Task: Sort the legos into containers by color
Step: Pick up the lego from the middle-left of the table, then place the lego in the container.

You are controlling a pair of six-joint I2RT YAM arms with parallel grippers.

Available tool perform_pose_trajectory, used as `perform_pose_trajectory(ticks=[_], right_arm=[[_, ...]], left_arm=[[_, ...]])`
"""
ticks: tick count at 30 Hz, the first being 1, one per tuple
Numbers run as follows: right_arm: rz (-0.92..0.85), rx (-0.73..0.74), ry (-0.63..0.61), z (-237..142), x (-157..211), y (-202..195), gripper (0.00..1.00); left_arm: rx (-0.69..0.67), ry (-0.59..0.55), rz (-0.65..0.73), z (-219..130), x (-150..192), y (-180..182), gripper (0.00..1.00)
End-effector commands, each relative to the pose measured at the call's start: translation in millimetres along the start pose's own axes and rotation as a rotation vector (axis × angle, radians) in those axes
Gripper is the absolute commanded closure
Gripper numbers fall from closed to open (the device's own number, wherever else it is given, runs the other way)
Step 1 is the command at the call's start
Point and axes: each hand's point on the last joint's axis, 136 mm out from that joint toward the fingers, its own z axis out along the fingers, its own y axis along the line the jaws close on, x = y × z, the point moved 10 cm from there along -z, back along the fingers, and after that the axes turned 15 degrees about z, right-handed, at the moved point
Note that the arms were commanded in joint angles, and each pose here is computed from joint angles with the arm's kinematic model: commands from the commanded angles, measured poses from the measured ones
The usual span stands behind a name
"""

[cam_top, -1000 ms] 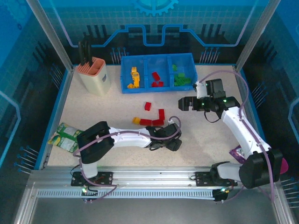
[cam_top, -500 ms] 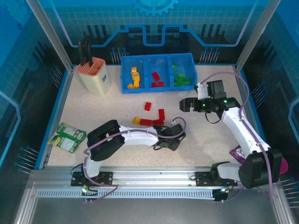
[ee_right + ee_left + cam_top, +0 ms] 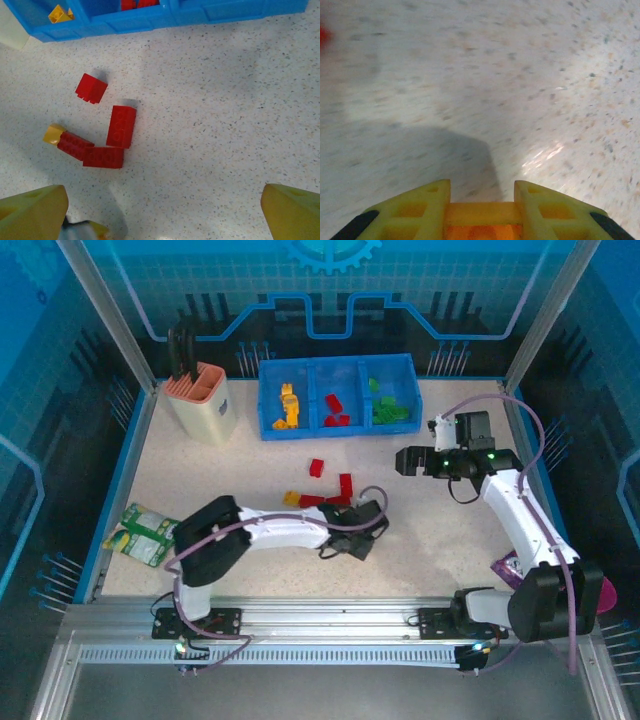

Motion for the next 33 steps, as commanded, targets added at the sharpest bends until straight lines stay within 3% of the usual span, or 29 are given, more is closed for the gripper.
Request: perform_pose_trajectory(ticks=[1,7,13,18,23,33], right_arm=[[0.017,-0.015,-0.01,-3.4,0.5,-1.9,0.0],[0.027,-0.067,0.02,10.0,2.4,1.4,0.0],[0.011,-0.052,0.074,32.4,9.1,12.2,0.0],[-0.019,-0.048,0.119,52.4,13.2,31.7,0.0],[-0.064,-0.044,0.163,68.5,15.0,55.2,0.0],[-0.122,-0.014,0.217,87.6,19.9,75.8,0.0]], left_arm=[[-0.022,-0.116,-0.103,-53.2,-19.6,49.7,0.72],[-0.282,-0.283,-0.157,-104.1,-55.9,138.0,0.72],[-0.449,-0.393,-0.289,-113.6,-87.7,241.2,0.72],[-0.527,-0.372,-0.357,-87.3,-111.6,316.1,0.73],[-0.487,-0.333,-0.412,-43.0,-135.5,368.4,0.73],[-0.44,-0.311,-0.429,4.1,-158.1,399.0,0.71]])
